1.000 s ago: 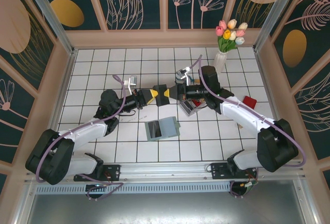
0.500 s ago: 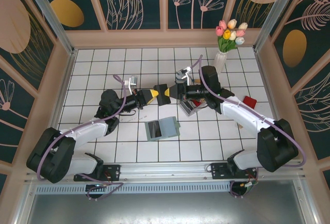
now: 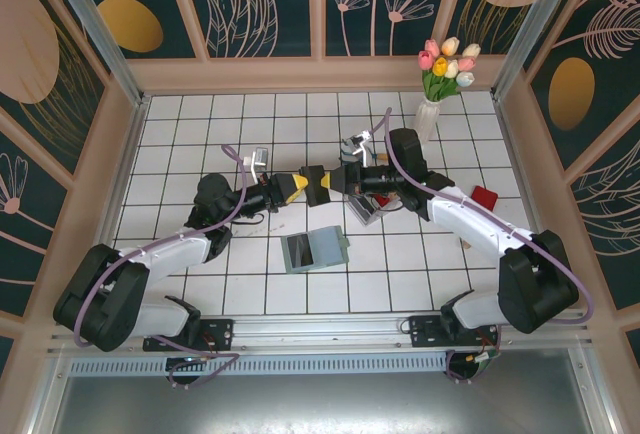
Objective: Put the credit cards into the card holder
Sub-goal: Pick up several credit cards from the storage box.
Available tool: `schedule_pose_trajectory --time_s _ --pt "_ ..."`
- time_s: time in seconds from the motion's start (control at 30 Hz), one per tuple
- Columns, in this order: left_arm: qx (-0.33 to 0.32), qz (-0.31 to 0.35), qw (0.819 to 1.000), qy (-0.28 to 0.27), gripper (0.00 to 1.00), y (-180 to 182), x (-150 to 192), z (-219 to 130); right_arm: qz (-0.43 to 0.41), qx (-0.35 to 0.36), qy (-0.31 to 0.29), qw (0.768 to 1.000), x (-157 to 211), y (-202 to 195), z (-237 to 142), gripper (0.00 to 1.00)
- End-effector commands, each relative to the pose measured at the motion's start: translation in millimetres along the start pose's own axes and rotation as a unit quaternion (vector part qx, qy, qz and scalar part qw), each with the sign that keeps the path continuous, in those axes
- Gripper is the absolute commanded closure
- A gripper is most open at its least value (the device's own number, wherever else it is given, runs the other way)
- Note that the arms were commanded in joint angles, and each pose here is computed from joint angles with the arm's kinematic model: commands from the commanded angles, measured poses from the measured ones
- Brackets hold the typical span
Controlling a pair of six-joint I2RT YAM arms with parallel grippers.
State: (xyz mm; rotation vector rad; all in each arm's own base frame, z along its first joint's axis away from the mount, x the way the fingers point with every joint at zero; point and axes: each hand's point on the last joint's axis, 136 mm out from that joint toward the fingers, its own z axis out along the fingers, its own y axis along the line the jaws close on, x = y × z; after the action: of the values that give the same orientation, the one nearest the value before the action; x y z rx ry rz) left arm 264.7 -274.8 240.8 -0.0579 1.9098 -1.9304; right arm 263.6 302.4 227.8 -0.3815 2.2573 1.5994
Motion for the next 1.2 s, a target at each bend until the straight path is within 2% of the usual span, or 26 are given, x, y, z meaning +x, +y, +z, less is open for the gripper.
schedule_pose_trajectory --time_s 0.0,0.1,0.17,0.5,0.57,0.63,0.73,0.83,1.17 --pt "0.044 0.037 0.998 0.01 0.82 -27 1 1 0.003 0.02 -0.004 1.0 -1 -9 -2 0.82" --pt "0.042 0.035 0.998 0.01 0.82 -25 1 1 0.003 0.022 -0.004 1.0 -1 -10 -2 0.86" --pt "0.042 0.033 0.999 0.009 0.82 -25 1 1 0.006 0.031 -0.01 0.999 -3 -13 -3 0.92" --pt "0.037 0.034 0.999 0.009 0.82 -22 2 0 0.016 0.042 -0.019 0.999 -3 -20 -9 1.0" --pt "0.036 0.034 0.999 0.009 0.86 -22 1 1 0.018 0.04 -0.019 0.999 -2 -20 -10 1.0" --pt "0.037 0.035 0.999 0.008 0.92 -21 1 1 0.015 0.025 -0.016 0.999 -1 -15 -9 0.96" --pt "0.04 0.034 0.999 0.009 0.96 -22 2 1 0.01 0.005 -0.016 1.0 -2 -7 -9 0.74" --pt "0.047 0.033 0.998 0.012 0.97 -25 3 1 0.007 -0.012 -0.01 1.0 -3 -1 -6 0.65" --pt "0.036 0.029 0.999 0.014 0.94 -17 3 1 0.001 -0.039 0.019 0.999 3 10 7 0.64"
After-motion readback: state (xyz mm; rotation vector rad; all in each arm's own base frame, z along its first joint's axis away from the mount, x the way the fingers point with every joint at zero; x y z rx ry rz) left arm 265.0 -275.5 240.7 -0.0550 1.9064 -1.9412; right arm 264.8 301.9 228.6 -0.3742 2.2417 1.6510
